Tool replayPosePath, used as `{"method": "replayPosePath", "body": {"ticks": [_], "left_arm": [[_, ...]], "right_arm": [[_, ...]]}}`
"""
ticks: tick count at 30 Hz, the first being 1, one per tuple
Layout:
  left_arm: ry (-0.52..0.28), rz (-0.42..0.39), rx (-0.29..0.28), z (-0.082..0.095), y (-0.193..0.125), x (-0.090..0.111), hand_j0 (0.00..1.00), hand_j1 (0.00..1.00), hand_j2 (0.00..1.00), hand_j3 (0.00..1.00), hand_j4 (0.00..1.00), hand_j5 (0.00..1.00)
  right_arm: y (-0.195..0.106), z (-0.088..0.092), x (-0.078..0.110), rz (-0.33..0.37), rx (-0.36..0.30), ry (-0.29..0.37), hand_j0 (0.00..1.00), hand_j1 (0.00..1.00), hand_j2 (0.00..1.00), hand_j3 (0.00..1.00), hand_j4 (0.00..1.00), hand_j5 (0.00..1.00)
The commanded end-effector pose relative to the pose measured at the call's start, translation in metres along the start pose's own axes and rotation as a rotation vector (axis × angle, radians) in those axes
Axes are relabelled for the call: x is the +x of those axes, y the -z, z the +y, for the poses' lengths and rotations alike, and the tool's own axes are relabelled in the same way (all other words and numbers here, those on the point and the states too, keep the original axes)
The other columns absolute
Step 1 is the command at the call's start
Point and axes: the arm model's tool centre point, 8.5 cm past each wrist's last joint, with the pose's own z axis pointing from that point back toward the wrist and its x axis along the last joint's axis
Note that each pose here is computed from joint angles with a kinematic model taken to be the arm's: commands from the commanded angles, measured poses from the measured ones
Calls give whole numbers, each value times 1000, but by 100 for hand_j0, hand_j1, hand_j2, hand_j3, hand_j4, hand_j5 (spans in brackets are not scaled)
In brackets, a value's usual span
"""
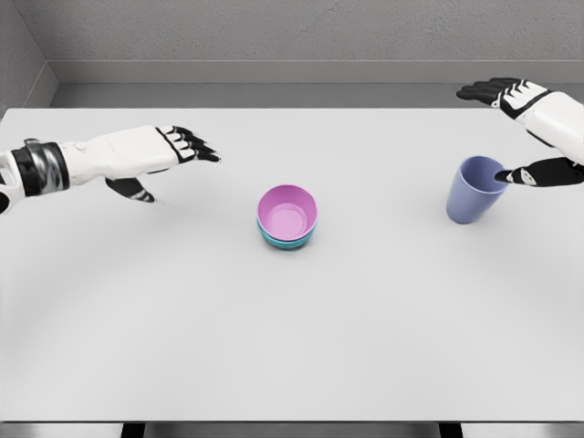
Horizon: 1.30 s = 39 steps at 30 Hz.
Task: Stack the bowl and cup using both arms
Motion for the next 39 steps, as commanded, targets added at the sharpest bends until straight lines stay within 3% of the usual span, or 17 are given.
{"method": "replayPosePath", "body": {"ticks": [1,2,3,6,8,10,12,13,17,20,22,28,32,39], "left_arm": [[-34,52,-3,-3,-18,-17,100,100,100,100,100,100],[-30,58,-6,-3,-20,-19,100,100,100,100,100,100],[-27,61,-12,-4,-21,-19,100,100,100,100,100,100],[-22,72,-20,-5,-26,-22,100,100,100,100,100,100],[-21,75,-24,-5,-28,-22,100,100,100,100,100,100],[-22,74,-26,-6,-28,-22,100,100,100,100,100,100],[-22,75,-27,-6,-29,-22,100,100,100,100,100,100],[-22,73,-27,-6,-28,-22,100,100,100,100,100,100],[-22,74,-24,-6,-28,-22,100,100,100,100,100,100],[-23,75,-26,-6,-28,-22,100,100,100,100,100,100],[-24,76,-27,-6,-28,-23,100,100,100,100,100,100],[-22,75,-27,-6,-28,-22,100,100,100,100,100,100],[-21,76,-28,-6,-28,-22,100,100,100,100,100,100],[-20,76,-29,-6,-28,-22,100,100,100,100,100,100]], "right_arm": [[-2,-3,-6,31,-10,0,100,100,100,100,100,100],[-6,-3,-18,104,-8,2,100,100,100,100,100,100],[-8,-7,-22,122,-3,-14,100,100,100,100,100,100],[-14,-6,-31,175,163,-120,100,100,100,100,100,100],[-17,-4,-34,195,313,-151,100,100,100,100,100,100],[-19,1,-36,207,398,-153,100,100,100,100,100,100],[-19,-5,-42,224,416,-158,100,100,100,100,100,100],[-19,-5,-42,226,462,-156,100,100,100,100,100,100],[-5,-20,-51,236,386,-142,100,100,100,100,100,100],[20,-16,-54,208,358,-112,100,100,100,100,100,100],[35,-3,-61,204,388,-85,100,100,100,100,100,100],[35,-1,-61,201,393,-84,100,100,100,100,100,100],[35,19,-62,198,449,-66,100,100,100,100,100,100],[37,35,-61,194,490,-53,100,100,100,100,100,100]]}}
